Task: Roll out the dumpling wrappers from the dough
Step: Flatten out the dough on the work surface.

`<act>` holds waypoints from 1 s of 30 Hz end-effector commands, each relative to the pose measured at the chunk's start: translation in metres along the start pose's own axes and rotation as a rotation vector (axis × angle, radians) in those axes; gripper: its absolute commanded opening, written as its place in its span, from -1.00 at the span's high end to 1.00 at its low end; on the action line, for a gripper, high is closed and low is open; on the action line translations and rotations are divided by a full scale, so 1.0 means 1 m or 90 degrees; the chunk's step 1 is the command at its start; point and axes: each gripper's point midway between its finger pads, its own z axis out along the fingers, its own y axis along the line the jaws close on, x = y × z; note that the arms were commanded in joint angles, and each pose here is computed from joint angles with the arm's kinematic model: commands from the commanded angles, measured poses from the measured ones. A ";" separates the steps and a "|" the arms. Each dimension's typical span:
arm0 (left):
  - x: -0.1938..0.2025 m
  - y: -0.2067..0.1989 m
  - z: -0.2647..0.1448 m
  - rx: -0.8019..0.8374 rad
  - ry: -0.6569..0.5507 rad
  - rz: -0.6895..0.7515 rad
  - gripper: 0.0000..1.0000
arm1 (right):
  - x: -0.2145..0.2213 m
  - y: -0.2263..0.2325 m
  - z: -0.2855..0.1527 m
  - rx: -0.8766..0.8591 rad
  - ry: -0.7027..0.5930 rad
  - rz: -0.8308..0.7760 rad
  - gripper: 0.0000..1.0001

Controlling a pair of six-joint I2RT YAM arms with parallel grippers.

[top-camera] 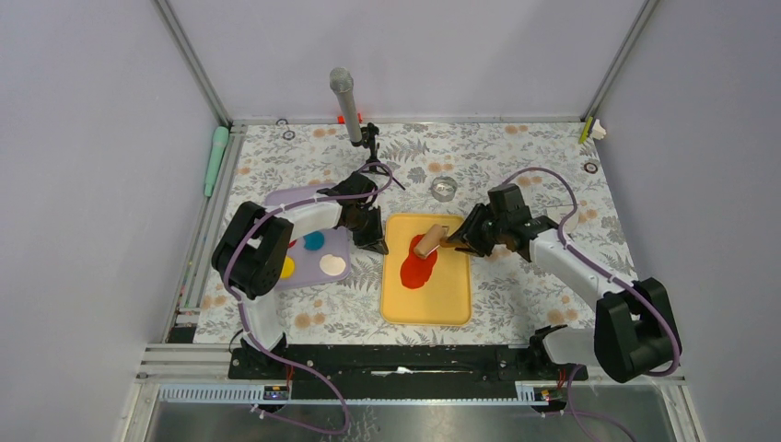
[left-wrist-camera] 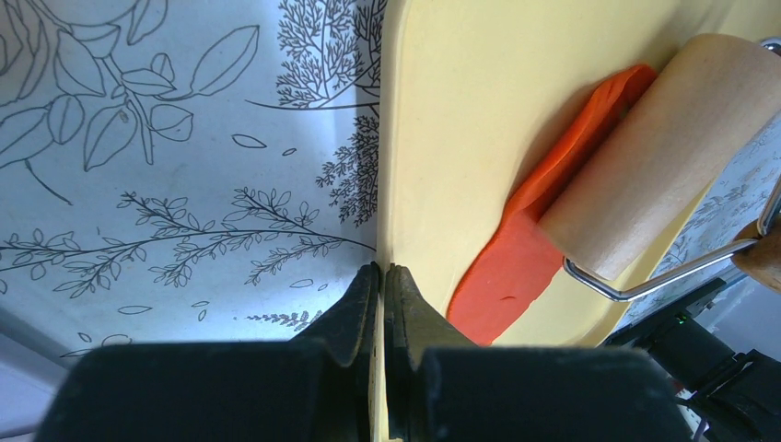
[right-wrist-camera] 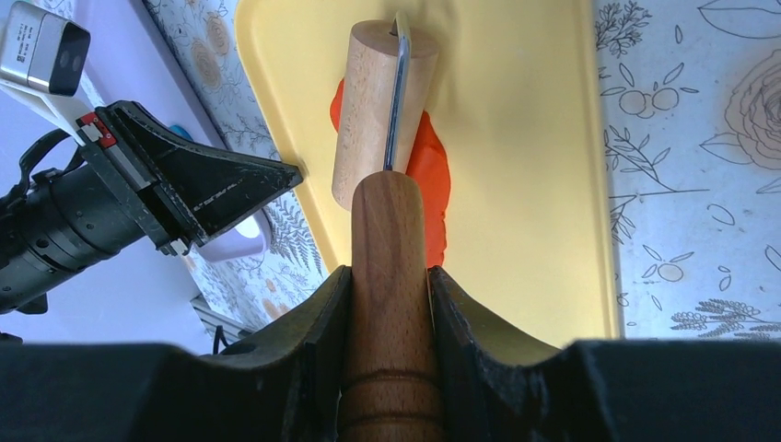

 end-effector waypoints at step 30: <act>-0.020 -0.013 0.001 0.016 -0.009 -0.045 1.00 | -0.012 0.042 -0.019 -0.038 -0.004 -0.017 1.00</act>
